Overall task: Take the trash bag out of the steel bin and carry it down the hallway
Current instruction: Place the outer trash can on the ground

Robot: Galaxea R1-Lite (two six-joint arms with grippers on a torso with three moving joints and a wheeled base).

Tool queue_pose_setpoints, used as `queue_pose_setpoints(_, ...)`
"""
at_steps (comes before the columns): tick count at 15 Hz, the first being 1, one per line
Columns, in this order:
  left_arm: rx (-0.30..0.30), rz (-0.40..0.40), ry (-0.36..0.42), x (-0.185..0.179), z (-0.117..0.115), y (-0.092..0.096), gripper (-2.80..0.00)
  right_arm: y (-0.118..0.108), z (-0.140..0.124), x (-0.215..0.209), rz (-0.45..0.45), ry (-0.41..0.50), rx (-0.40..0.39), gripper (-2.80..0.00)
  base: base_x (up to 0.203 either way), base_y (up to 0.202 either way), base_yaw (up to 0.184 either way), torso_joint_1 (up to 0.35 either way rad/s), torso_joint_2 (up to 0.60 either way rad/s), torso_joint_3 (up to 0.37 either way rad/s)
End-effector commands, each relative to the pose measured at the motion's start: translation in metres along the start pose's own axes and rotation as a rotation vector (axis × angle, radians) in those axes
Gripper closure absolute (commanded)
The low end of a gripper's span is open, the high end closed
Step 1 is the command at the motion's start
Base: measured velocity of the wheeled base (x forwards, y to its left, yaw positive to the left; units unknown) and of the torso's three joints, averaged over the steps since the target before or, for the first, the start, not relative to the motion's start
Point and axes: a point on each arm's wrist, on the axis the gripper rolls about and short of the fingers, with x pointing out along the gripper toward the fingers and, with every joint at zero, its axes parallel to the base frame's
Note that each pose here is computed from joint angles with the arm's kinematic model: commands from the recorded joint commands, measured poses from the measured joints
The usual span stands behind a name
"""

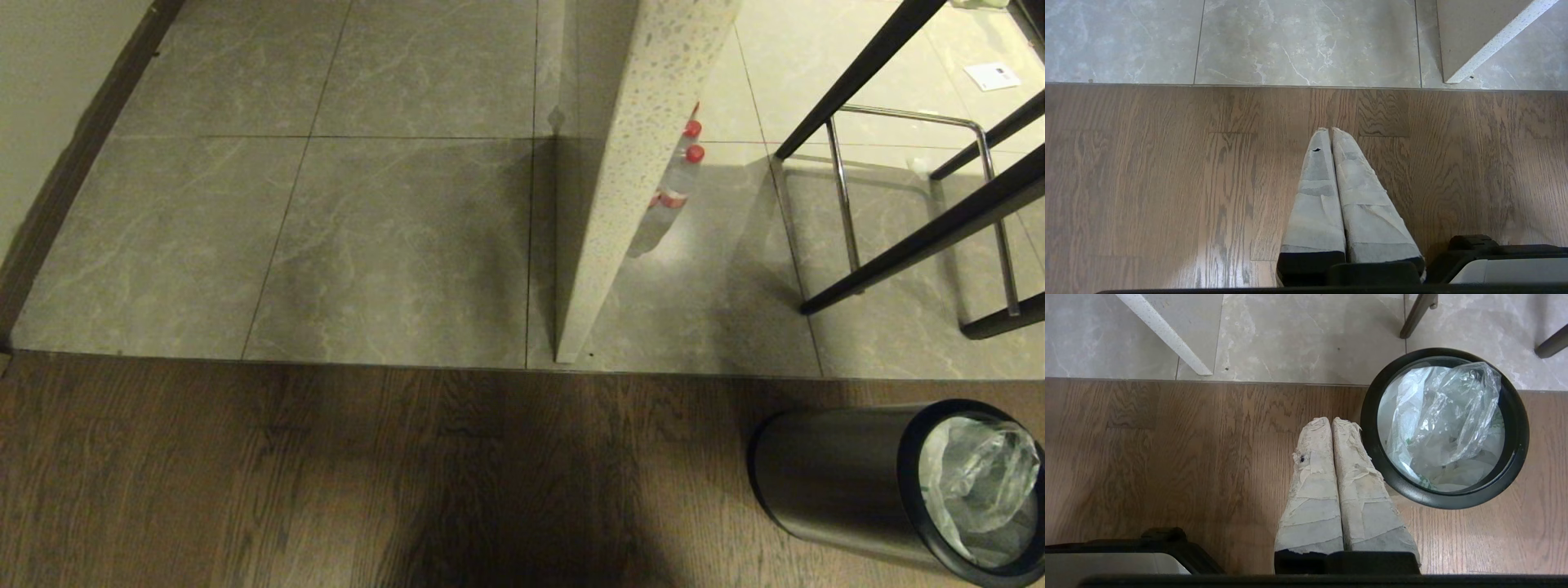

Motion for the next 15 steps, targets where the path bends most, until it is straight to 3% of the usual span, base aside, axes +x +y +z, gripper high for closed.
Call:
queue_pose_setpoints(1,0.000,0.000,0.000,0.000,0.000,0.000,0.00,0.000,-0.001,0.000,0.001,0.009,-0.003,0.00,0.000,0.000,0.000,0.000,0.00,0.000)
queue_pose_setpoints(4,0.000,0.000,0.000,0.000,0.000,0.000,0.00,0.000,0.014,-0.005,-0.004,-0.011,-0.002,0.00,0.000,0.000,0.000,0.000,0.00,0.000)
queue_pose_setpoints(7,0.000,0.000,0.000,0.000,0.000,0.000,0.00,-0.001,0.096,-0.021,-0.018,-0.016,0.063,0.00,0.000,0.000,0.000,0.000,0.00,0.000)
queue_pose_setpoints(8,0.000,0.000,0.000,0.000,0.000,0.000,0.00,-0.002,0.116,-0.018,-0.028,0.091,0.097,0.00,0.000,0.000,0.000,0.000,0.00,0.000)
queue_pose_setpoints(10,0.000,0.000,0.000,0.000,0.000,0.000,0.00,-0.003,0.133,-0.009,-0.069,0.338,0.142,0.00,0.000,0.000,0.000,0.000,0.00,0.000)
queue_pose_setpoints(11,0.000,0.000,0.000,0.000,0.000,0.000,0.00,-0.005,0.137,0.008,-0.149,0.471,0.132,0.00,0.000,0.000,0.000,0.000,0.00,0.000)
queue_pose_setpoints(13,0.000,0.000,0.000,0.000,0.000,0.000,0.00,-0.007,0.126,0.039,-0.308,0.712,0.081,0.00,0.000,0.000,0.000,0.000,0.00,0.000)
queue_pose_setpoints(15,0.000,0.000,0.000,0.000,0.000,0.000,0.00,-0.007,0.116,0.069,-0.411,0.895,0.053,0.00,0.000,0.000,0.000,0.000,0.00,0.000)
